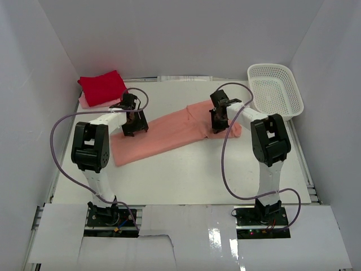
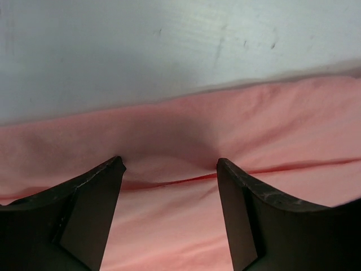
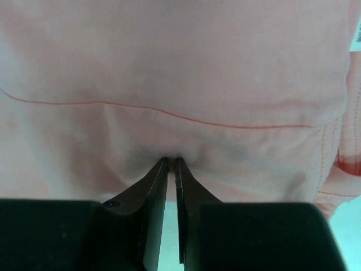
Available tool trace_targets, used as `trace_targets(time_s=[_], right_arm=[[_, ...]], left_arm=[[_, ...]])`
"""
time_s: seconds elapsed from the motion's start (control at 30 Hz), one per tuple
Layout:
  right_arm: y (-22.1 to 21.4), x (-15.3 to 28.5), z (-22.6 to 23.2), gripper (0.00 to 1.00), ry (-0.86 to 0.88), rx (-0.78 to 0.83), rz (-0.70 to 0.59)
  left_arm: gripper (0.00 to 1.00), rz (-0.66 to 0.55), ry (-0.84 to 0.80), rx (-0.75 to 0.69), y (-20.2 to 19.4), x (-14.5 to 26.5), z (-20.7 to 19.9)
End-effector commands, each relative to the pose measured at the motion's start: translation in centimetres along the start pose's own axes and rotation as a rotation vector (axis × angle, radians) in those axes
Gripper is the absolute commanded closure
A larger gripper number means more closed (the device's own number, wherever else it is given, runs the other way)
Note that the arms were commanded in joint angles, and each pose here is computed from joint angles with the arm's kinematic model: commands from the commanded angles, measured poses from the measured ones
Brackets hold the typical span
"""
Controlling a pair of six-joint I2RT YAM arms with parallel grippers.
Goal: Fold and stack the t-shirts
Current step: Rotate the tshirt 90 degrees
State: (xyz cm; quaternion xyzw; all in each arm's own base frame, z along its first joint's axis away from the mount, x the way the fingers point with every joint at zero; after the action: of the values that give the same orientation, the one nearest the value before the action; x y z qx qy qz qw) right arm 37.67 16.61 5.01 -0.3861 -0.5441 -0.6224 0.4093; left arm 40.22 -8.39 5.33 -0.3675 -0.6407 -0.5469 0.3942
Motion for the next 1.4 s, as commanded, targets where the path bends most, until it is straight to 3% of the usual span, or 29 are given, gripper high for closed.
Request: trace_targets(time_s=[0.0, 0.27, 0.67, 1.03, 1.37], right_arm=[[1.6, -2.6, 0.6, 0.83, 0.038, 0.043, 0.019], [7.8, -5.0, 3.2, 0.81, 0.167, 0.069, -0.022], [15.7, -7.8, 4.8, 0.72, 0.381, 0.021, -0.138], [16.9, -9.3, 6.7, 0.70, 0.625, -0.096, -0.135], [17.6, -8.6, 9.9, 0.67, 0.723, -0.136, -0.148]], left_arm=[[0.21, 0.236, 0.045, 0.047, -7.8, 0.9, 1.9], [0.20, 0.254, -0.159, 0.192, -12.4, 5.5, -0.4], [0.19, 0.282, -0.282, 0.277, -18.3, 8.7, -2.6], [0.19, 0.396, -0.354, 0.276, -25.1, 9.9, -6.9], [0.19, 0.447, -0.342, 0.194, -28.0, 9.1, -11.4]])
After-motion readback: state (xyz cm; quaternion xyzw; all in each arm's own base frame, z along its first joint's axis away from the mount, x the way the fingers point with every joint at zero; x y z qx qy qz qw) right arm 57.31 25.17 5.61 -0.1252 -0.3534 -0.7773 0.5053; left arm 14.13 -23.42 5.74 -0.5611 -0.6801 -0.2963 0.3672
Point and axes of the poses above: each gripper's point midway between its finger pads, its own x axis back along the fingers, its own z axis along the line the jaws close on, y = z × x, the point moved 3 cm from there along x, back along the fingers, and after that the axes turned 9 degrees about -x, right-handed, at the moved point
